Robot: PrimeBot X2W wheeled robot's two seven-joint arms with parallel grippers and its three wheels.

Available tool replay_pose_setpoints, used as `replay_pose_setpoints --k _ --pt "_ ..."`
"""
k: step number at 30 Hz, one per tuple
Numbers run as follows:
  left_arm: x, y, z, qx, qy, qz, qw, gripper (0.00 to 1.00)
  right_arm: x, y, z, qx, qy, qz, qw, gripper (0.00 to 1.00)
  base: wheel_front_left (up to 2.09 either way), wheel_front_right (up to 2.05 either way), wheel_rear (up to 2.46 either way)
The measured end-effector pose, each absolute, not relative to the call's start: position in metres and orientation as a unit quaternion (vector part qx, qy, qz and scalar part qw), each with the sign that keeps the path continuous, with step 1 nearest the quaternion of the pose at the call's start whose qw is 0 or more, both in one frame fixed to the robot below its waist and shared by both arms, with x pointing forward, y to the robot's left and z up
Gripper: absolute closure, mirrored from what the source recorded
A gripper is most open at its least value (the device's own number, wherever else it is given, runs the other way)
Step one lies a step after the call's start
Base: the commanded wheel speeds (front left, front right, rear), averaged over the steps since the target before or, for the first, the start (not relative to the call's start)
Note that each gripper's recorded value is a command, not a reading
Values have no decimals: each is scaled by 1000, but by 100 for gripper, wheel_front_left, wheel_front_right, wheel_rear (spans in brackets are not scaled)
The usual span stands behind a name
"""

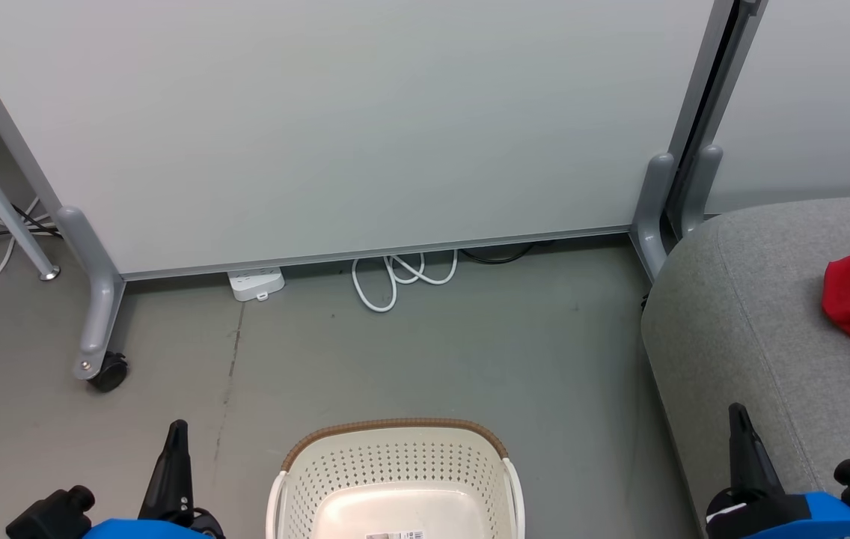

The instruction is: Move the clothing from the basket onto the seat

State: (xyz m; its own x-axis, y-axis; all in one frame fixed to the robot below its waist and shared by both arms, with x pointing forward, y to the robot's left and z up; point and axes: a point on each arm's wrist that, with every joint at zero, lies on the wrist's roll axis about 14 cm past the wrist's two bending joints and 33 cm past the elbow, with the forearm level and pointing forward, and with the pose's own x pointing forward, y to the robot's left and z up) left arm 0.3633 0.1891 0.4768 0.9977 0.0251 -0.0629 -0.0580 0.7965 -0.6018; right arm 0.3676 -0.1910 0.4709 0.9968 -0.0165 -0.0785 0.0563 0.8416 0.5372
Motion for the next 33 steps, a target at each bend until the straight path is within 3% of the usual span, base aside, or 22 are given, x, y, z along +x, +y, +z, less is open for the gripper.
replay_pose_setpoints --k 33 --pt "374 198 484 -507 23 35 861 100 378 -197 481 488 29 -33 872 100 0 0 0"
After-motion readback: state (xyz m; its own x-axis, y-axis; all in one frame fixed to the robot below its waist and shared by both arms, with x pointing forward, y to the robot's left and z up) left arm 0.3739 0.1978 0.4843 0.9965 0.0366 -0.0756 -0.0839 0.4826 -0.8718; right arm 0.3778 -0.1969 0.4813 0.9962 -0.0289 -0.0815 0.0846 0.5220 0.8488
